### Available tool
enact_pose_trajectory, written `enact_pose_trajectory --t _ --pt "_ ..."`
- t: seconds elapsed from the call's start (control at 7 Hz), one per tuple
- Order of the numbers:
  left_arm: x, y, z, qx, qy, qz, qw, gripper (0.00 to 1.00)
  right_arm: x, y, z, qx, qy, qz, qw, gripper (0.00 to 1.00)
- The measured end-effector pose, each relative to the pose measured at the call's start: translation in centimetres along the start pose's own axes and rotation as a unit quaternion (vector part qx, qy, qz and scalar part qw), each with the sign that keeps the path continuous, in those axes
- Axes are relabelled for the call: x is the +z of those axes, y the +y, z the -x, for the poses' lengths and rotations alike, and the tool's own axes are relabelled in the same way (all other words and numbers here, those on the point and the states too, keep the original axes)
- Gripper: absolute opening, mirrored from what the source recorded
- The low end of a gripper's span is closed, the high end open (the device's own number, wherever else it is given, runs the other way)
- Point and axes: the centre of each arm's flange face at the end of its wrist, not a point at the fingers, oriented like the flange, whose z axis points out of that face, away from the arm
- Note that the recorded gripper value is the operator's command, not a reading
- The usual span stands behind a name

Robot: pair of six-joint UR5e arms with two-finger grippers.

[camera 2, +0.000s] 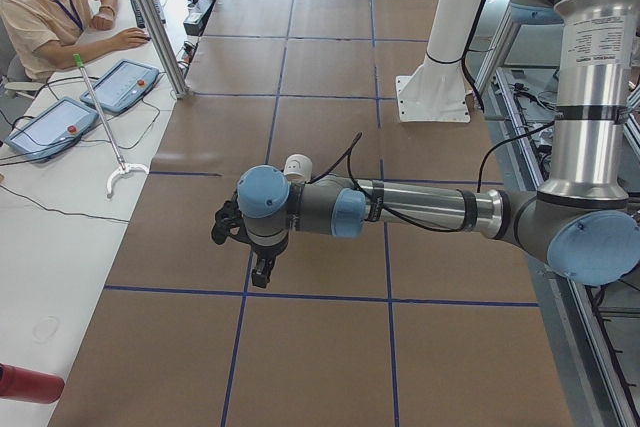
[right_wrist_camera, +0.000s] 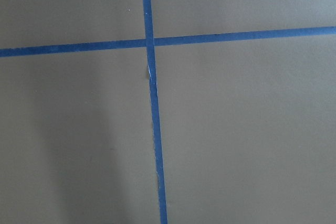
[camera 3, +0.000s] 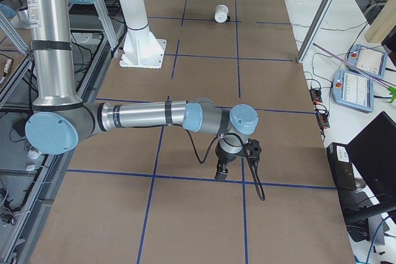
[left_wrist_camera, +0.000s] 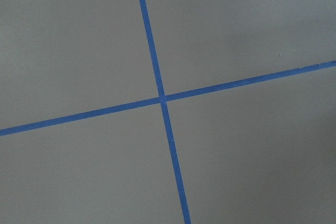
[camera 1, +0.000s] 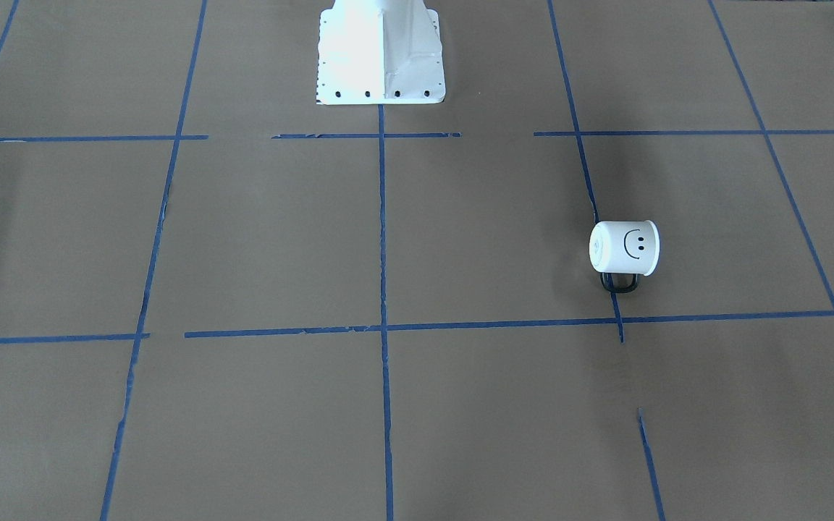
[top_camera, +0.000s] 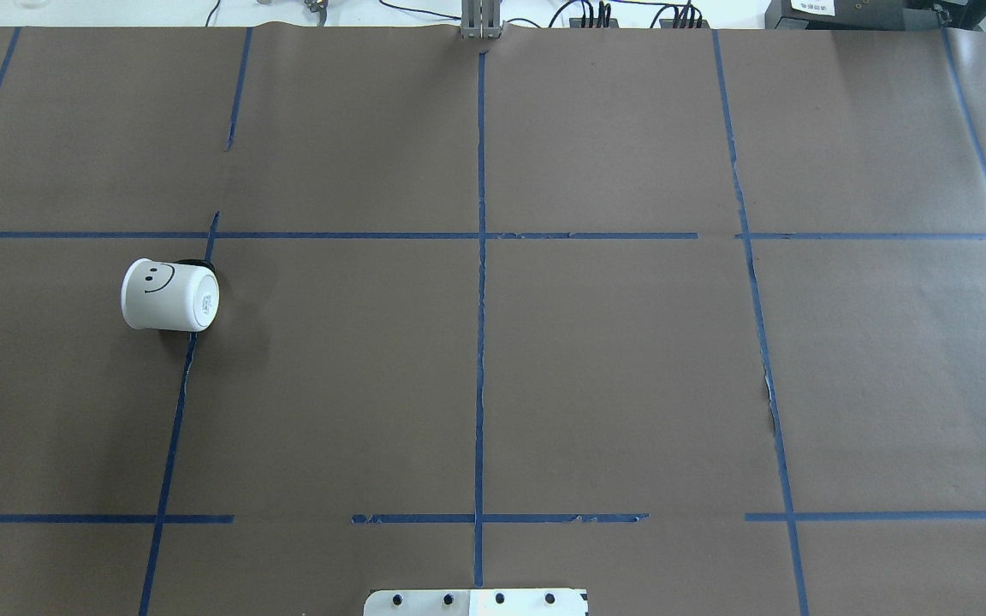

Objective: Flip mug

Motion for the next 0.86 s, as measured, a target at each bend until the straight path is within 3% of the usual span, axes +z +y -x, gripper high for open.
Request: enact_pose_trajectory --t 0.86 --pt "-0.5 -1.4 -0.7 0.003 -0.029 -0.005 0.9996 1.0 0.0 0.0 0.0 0.0 0.0 0.0 1.0 1.0"
